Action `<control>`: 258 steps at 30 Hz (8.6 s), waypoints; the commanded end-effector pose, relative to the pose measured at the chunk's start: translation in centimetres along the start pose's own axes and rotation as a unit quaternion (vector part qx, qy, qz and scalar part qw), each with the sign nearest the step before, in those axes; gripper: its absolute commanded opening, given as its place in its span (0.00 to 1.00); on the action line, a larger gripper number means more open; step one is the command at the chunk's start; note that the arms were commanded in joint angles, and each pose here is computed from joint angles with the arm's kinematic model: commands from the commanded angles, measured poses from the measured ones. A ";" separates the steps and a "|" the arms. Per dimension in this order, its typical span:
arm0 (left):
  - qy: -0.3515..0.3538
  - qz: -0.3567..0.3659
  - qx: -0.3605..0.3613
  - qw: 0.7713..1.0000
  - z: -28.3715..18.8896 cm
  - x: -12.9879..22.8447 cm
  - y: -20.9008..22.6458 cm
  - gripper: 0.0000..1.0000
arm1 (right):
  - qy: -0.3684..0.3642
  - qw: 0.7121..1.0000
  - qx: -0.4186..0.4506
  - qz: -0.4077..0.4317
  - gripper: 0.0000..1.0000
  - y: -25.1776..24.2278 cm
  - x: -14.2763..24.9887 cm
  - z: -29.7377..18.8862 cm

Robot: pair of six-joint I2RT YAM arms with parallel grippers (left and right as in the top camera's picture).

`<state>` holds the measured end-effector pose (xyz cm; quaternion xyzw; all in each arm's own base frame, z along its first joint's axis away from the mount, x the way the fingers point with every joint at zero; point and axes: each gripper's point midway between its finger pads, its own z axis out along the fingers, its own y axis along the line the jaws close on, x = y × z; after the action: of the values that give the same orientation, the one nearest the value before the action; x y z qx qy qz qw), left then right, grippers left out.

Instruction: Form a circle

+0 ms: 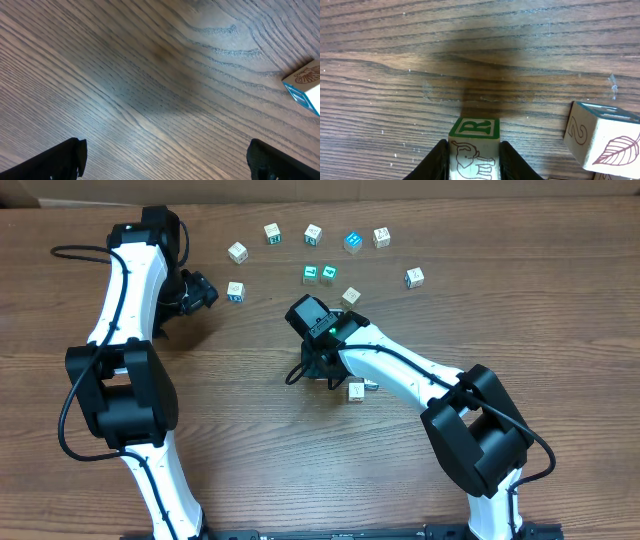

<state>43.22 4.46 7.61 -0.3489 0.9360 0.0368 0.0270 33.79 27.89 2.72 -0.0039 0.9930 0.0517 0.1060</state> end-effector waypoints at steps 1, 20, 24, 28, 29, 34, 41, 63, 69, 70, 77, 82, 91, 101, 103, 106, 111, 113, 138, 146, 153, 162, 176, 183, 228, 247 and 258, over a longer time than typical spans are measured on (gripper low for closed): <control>-0.006 0.009 0.005 1.000 -0.3 -0.3 -0.4 0.99 | 0.003 1.000 0.010 0.001 0.29 -0.5 0.2 0.6; -0.006 0.009 0.005 1.000 -0.3 -0.3 -0.4 0.99 | 0.004 1.000 0.010 0.001 0.33 -0.5 0.2 0.6; -0.006 0.009 0.005 1.000 -0.3 -0.3 -0.4 1.00 | 0.004 1.000 0.010 0.001 0.41 -0.5 0.2 0.6; -0.006 0.009 0.005 1.000 -0.3 -0.3 -0.4 1.00 | 0.004 1.000 0.010 0.001 0.44 -0.5 0.2 0.6; -0.005 0.009 0.005 1.000 -0.3 -0.2 -0.4 1.00 | 0.004 1.000 0.010 0.001 0.46 -0.5 0.2 0.6; -0.006 0.009 0.005 1.000 -0.3 -0.3 -0.4 0.99 | 0.005 1.000 0.010 0.001 0.47 -0.5 0.2 0.7; -0.006 0.009 0.005 1.000 -0.3 -0.3 -0.4 0.99 | 0.005 1.000 0.011 0.001 0.48 -0.5 0.2 0.7; -0.006 0.009 0.005 1.000 -0.3 -0.3 -0.4 1.00 | 0.005 1.000 0.011 0.001 0.31 -0.5 0.2 0.7; -0.006 0.009 0.005 1.000 -0.3 -0.3 -0.4 1.00 | 0.005 1.000 0.011 0.001 0.27 -0.5 0.2 0.7; -0.006 0.009 0.005 1.000 -0.3 -0.3 -0.4 1.00 | 0.005 1.000 0.011 0.001 0.27 -0.5 0.2 0.7; -0.006 0.009 0.005 1.000 -0.3 -0.3 -0.4 1.00 | 0.005 1.000 0.011 0.001 0.27 -0.5 0.2 0.7; -0.006 0.009 0.005 1.000 -0.3 -0.3 -0.4 1.00 | 0.005 1.000 0.011 0.001 0.26 -0.5 0.2 0.7; -0.006 0.009 0.005 1.000 -0.3 -0.3 -0.4 1.00 | 0.005 1.000 0.011 0.001 0.24 -0.6 0.2 0.7; -0.006 0.009 0.005 1.000 -0.3 -0.3 -0.4 1.00 | 0.008 1.000 0.013 0.001 0.23 -0.7 0.4 0.7; -0.006 0.009 0.005 1.000 -0.3 -0.3 -0.4 0.99 | 0.008 1.000 0.013 0.001 0.24 -0.7 0.4 0.7; -0.006 0.009 0.005 1.000 -0.3 -0.3 -0.4 1.00 | 0.008 1.000 0.013 0.001 0.24 -0.7 0.4 0.7; -0.006 0.009 0.005 1.000 -0.3 -0.3 -0.4 0.99 | 0.008 1.000 0.013 0.001 0.24 -0.7 0.4 0.7; -0.006 0.009 0.005 1.000 -0.3 -0.3 -0.4 1.00 | 0.008 1.000 0.013 0.001 0.24 -0.7 0.4 0.7; -0.006 0.009 0.005 1.000 -0.3 -0.3 -0.4 1.00 | 0.008 1.000 0.013 0.001 0.24 -0.7 0.4 0.7; -0.005 0.009 0.005 1.000 -0.3 -0.2 -0.4 0.99 | 0.008 1.000 0.013 0.001 0.24 -0.7 0.4 0.7; -0.006 0.009 0.005 1.000 -0.3 -0.3 -0.4 0.99 | 0.008 1.000 0.013 0.001 0.24 -0.7 0.4 0.7; -0.005 0.009 0.005 1.000 -0.3 -0.2 -0.4 1.00 | 0.008 1.000 0.013 0.001 0.24 -0.7 0.4 0.7; -0.006 0.009 0.005 1.000 -0.3 -0.3 -0.4 1.00 | 0.008 1.000 0.013 0.001 0.24 -0.7 0.4 0.7; -0.006 0.009 0.005 1.000 -0.3 -0.2 -0.4 1.00 | 0.008 1.000 0.013 0.001 0.24 -0.7 0.4 0.7; -0.006 0.009 0.005 1.000 -0.3 -0.2 -0.4 1.00 | 0.008 1.000 0.013 0.001 0.24 -0.7 0.4 0.7; -0.006 0.009 0.005 1.000 -0.3 -0.2 -0.4 1.00 | 0.008 1.000 0.013 0.001 0.24 -0.7 0.4 0.7; -0.006 0.009 0.005 1.000 -0.3 -0.2 -0.4 0.99 | 0.008 1.000 0.013 0.001 0.23 -0.7 0.4 0.7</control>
<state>43.22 4.46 7.61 -0.3489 0.9360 0.0368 0.0270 33.76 27.83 2.71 -0.0041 0.9931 0.0505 0.1055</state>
